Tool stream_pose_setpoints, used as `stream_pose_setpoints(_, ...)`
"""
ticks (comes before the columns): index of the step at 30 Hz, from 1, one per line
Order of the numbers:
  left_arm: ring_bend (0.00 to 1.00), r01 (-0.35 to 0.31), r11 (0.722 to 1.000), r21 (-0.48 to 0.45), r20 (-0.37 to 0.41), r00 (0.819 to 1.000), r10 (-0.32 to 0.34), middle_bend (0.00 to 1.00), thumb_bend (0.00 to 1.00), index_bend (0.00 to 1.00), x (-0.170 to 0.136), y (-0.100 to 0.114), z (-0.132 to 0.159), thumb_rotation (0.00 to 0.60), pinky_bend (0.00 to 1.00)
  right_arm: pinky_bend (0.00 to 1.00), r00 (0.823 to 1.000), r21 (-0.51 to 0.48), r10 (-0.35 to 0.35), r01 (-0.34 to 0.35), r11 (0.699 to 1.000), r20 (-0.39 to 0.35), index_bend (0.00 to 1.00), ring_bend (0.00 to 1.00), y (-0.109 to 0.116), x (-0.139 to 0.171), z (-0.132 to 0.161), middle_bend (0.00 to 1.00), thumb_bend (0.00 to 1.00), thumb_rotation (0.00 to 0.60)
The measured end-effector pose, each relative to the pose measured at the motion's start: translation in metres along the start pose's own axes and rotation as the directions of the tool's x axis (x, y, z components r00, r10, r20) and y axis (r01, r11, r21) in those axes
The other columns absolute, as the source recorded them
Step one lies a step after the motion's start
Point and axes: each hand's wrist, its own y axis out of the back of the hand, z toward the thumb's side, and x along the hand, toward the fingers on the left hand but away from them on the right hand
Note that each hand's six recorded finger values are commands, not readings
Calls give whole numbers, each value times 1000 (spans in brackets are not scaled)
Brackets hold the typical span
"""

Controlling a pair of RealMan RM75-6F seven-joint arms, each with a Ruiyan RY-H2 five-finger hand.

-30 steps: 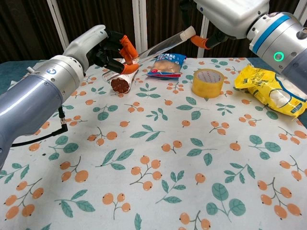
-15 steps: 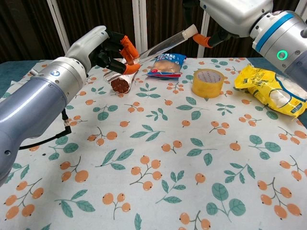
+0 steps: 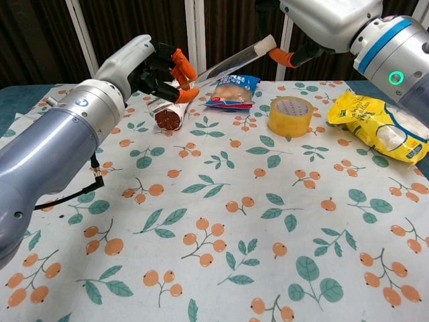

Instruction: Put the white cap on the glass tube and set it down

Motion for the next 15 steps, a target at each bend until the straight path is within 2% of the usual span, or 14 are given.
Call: stream_pose_setpoints(15,190,-2,1000,-12,-1,1000,2,688,836,699,0,-4,3,600,0,14,1000,0,2,-2,1000,-6,695,26,0,1,2,210,414,600)
